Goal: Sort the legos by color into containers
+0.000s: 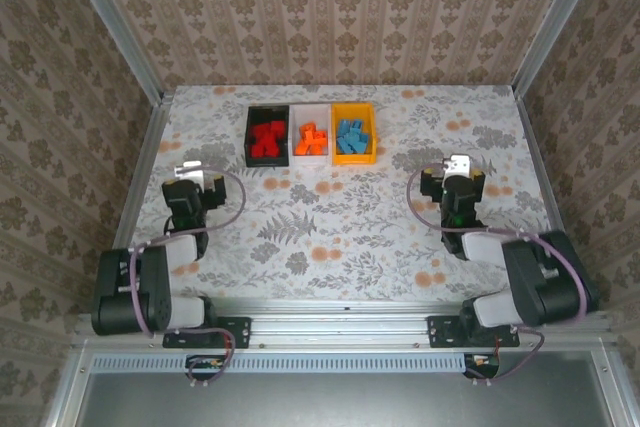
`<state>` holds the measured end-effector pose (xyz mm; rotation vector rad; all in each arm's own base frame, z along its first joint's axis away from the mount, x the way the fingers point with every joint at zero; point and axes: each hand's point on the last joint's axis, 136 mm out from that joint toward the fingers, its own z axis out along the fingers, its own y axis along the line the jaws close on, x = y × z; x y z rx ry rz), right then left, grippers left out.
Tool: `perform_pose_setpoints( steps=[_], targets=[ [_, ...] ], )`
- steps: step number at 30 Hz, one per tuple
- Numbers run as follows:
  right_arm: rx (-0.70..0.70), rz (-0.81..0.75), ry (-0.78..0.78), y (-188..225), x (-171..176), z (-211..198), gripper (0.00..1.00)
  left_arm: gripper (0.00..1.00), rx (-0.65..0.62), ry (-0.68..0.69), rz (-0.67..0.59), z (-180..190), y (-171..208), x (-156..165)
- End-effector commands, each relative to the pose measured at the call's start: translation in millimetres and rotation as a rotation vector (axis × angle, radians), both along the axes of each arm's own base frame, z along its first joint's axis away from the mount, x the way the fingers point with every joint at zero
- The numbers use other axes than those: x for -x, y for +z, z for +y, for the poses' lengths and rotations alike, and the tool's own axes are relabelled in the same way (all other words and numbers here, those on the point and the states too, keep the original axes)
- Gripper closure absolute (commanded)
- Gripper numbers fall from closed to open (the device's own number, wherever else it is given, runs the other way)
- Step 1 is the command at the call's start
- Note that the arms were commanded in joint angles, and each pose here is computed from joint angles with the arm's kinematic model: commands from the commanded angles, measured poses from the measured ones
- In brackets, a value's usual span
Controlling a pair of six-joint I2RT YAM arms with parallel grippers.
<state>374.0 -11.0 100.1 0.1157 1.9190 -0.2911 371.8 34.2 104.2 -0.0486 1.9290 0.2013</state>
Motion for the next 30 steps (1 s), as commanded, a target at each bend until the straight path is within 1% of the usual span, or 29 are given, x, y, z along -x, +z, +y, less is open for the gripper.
perform_pose_setpoints(
  steps=[1,2,3,4,5,7,8,10,12,14,16,18,30],
  targets=[
    [-0.053,-0.064,0.072,15,-15,6,0.0,0.0,0.086,-0.051,-0.088,-12,2,-7],
    [-0.073,-0.071,0.081,13,-15,4,0.0,0.0,0.083,-0.06,-0.086,-14,-6,-8],
    [-0.086,-0.076,0.089,8,-15,4,0.0,0.0,0.07,-0.083,-0.125,-16,-2,-13],
    [-0.083,-0.102,0.103,4,-13,5,0.0,0.0,0.079,-0.111,-0.104,-20,-1,-14],
    [-0.073,-0.137,0.12,9,-13,8,0.0,0.0,0.085,-0.107,-0.049,-21,-7,-15],
    [-0.075,-0.078,0.154,3,-13,15,0.0,0.0,0.077,-0.138,-0.043,-25,-8,-22],
    [-0.078,-0.067,0.154,2,-18,15,0.0,0.0,0.083,-0.144,-0.019,-27,-9,-23],
    [-0.119,-0.023,0.144,-2,-24,8,0.0,0.0,0.07,-0.157,-0.02,-30,-8,-26],
    [-0.152,-0.014,0.142,-4,-27,4,0.0,0.0,0.07,-0.158,-0.013,-30,-9,-26],
    [-0.151,-0.015,0.14,-3,-27,3,0.0,0.0,0.071,-0.163,-0.007,-31,-10,-25],
    [-0.151,-0.016,0.141,-3,-27,3,0.0,0.0,0.063,-0.209,0.002,-39,-10,-27],
    [-0.149,-0.02,0.143,-2,-26,3,0.0,0.0,0.043,-0.208,0.007,-42,-10,-27],
    [-0.145,-0.023,0.142,-2,-26,4,0.0,0.0,0.045,-0.208,0.01,-42,-11,-27]
  ],
)
